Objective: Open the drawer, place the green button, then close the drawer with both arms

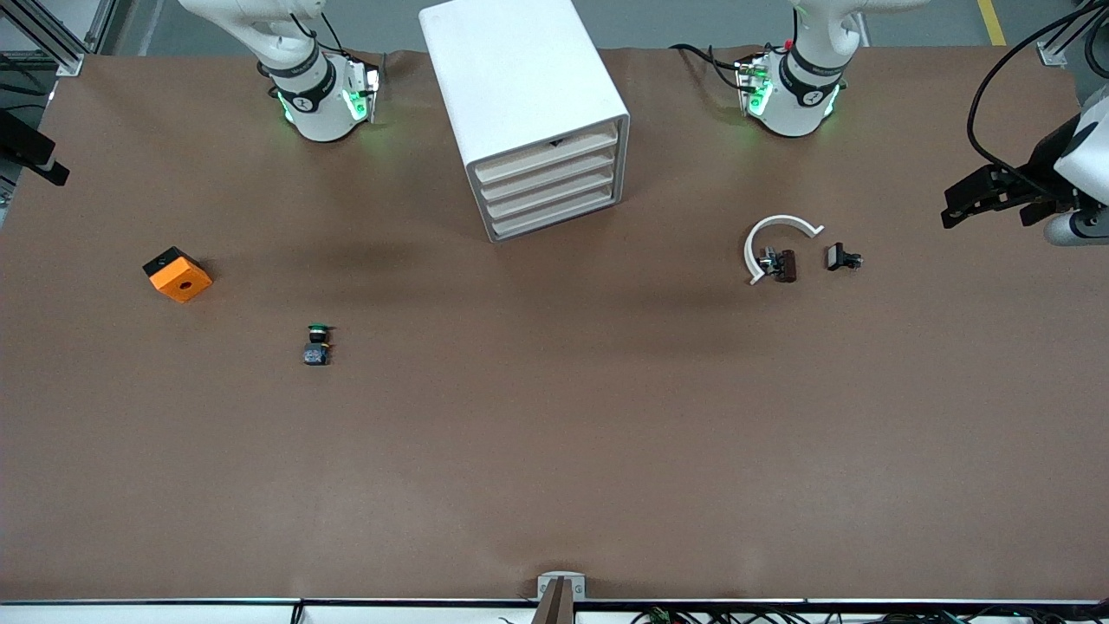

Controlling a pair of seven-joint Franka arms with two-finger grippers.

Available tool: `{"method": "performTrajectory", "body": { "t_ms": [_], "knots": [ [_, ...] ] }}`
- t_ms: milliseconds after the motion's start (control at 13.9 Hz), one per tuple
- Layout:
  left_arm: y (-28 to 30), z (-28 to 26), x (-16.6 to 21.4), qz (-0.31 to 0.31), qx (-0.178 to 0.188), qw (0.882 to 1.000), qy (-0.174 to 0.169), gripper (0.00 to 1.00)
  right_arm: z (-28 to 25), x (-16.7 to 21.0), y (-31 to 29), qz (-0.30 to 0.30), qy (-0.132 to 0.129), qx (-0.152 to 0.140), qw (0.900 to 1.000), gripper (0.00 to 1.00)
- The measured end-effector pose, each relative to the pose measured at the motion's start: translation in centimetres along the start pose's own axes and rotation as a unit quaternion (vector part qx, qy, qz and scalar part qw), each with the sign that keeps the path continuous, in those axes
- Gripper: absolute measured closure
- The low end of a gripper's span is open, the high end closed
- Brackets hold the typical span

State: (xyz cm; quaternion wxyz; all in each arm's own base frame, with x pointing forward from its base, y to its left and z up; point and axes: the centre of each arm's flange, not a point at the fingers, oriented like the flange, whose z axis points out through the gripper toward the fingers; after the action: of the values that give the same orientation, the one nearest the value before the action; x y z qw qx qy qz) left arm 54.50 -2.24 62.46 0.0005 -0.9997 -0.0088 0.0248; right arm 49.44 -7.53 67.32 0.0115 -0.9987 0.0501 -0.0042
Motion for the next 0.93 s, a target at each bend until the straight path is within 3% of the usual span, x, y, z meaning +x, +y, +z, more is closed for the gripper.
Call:
{"method": "performTrajectory", "body": {
  "t_ms": [503, 934],
  "knots": [
    [-0.2, 0.3, 0.2, -0.002, 0.000, 1.000, -0.003, 0.00, 0.4, 0.0, 0.1, 0.002, -0.004, 0.005, 1.000, 0.00],
    [-1.8, 4.2, 1.2, -0.017, 0.001, 0.998, -0.054, 0.00, 0.3, 0.1, -0.3, -0.002, 0.000, 0.003, 1.000, 0.00]
  ]
}}
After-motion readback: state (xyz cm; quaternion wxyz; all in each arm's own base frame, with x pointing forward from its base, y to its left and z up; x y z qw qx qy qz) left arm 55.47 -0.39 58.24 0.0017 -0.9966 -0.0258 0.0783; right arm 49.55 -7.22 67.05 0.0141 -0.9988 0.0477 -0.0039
